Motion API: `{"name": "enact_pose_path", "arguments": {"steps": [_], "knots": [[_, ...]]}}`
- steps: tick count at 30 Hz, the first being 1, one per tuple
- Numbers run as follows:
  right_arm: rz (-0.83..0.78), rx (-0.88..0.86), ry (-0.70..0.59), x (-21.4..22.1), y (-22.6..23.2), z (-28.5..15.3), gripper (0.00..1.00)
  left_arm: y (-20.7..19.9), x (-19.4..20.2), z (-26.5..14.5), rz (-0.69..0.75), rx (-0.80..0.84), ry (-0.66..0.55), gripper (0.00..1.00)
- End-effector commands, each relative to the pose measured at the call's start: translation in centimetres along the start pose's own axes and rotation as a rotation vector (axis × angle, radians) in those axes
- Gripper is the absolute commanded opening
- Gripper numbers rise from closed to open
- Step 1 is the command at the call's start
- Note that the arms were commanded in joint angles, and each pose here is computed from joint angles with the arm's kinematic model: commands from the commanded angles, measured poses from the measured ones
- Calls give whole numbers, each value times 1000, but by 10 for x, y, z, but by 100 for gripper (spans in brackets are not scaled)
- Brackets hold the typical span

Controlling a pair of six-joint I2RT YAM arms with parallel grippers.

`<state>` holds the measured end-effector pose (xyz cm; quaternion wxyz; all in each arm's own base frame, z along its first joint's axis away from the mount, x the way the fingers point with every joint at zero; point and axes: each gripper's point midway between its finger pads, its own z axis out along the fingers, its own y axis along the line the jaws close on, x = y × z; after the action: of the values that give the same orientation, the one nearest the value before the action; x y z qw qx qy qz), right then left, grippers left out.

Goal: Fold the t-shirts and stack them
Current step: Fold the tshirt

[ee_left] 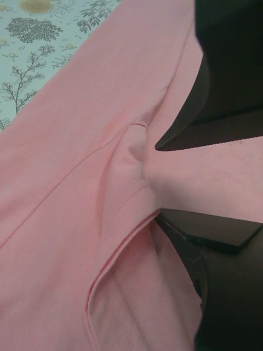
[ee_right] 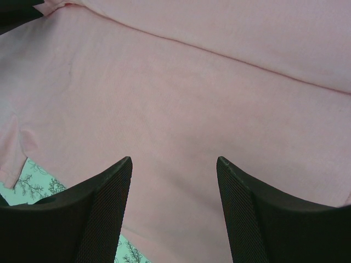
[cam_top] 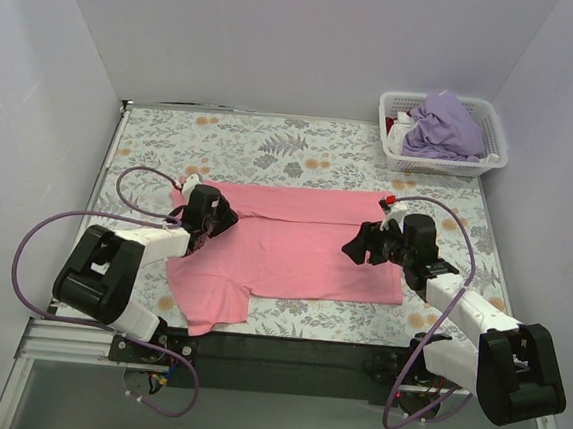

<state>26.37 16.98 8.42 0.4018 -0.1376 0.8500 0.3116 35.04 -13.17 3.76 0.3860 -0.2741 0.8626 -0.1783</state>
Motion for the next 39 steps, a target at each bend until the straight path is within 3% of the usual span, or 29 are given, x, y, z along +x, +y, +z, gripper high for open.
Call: {"name": "enact_pose_path", "arguments": {"steps": [1,9,13,18,20,27,32,39], "knots": [[-43,-18,-39,-9,4,0,69,-24,-14,-3,-12,53,-39,42],[-42,-23,-30,-5,4,0,69,-55,-9,-18,-20,138,-30,34],[-44,-26,-31,-6,5,0,69,-54,-6,-15,-15,126,-25,26],[-46,-31,-24,-3,5,0,69,-51,4,-10,-8,113,-2,9],[-50,-31,-26,-3,5,0,68,-51,5,-11,-3,109,2,8],[-54,-56,-9,1,8,2,68,-24,-20,-26,-29,0,-134,25],[-54,-70,-5,4,11,3,68,-9,-19,-19,-23,-25,-144,40],[-59,-70,-13,4,12,1,68,6,-21,-4,-31,-91,-145,40]]}}
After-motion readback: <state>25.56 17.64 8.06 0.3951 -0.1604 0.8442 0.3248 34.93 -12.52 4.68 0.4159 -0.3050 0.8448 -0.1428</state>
